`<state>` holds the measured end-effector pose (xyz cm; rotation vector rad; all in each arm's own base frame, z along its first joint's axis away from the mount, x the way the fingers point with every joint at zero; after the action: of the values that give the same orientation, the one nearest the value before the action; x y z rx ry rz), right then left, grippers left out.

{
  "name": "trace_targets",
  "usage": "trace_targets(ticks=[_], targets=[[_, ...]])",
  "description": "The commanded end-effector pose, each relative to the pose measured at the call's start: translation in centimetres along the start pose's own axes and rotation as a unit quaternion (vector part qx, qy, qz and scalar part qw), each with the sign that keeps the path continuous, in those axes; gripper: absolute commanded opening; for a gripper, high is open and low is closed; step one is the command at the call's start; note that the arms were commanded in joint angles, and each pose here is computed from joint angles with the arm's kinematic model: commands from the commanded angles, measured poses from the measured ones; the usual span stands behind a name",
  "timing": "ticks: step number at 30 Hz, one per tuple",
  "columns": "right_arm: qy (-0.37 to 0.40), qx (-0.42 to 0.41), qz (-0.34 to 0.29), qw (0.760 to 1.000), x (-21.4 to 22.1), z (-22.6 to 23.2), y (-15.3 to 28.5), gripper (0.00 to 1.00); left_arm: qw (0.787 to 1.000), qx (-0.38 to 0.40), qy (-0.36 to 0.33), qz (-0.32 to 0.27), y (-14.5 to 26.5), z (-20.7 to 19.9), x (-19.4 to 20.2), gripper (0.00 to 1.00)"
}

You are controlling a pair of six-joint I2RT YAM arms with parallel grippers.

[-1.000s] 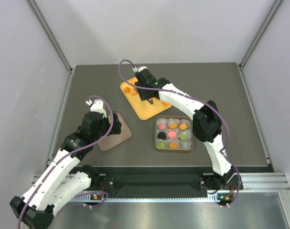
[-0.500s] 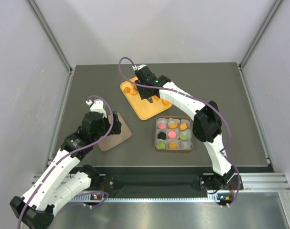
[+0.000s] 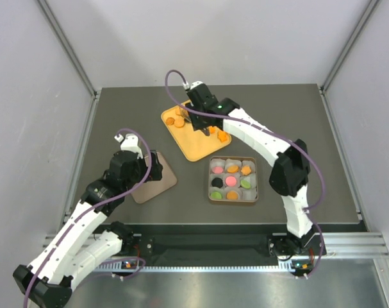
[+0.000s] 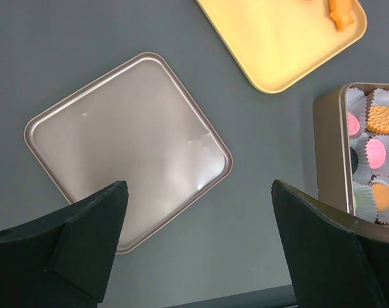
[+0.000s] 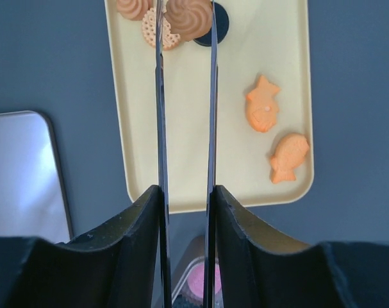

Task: Pack the cookies

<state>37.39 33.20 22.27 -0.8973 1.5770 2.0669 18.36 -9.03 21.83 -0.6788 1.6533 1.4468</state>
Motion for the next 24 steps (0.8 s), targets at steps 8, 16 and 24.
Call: trace_targets(ticks=[8,16,24], targets=[[-0.057,-0.035,-0.074,0.995,-0.3,-3.3,13.1,0.37,1.0,0.004,0.005,-0.024,0.5,0.0,-0.6,0.99],[-0.116,-0.02,-0.041,0.992,9.0,-9.4,20.1,0.37,1.0,0.015,0.002,-0.027,0.7,-0.2,-0.7,0.99],[-0.146,0.018,0.022,0.989,16.6,-14.0,24.8,0.38,1.0,0.018,0.0,-0.025,0.6,-0.3,-0.7,0.98]])
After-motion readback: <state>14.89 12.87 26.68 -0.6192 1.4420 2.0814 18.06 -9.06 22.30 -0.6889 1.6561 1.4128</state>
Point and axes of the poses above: each gripper's point midway between its finger pads, its own y axis back along the fingers, its own z axis along the line the jaws close on, x = y × z, the point moved 6 cm from there along y, back along the fingers, and after that the axes turned 15 degrees about -y, right-handed, at the moved point
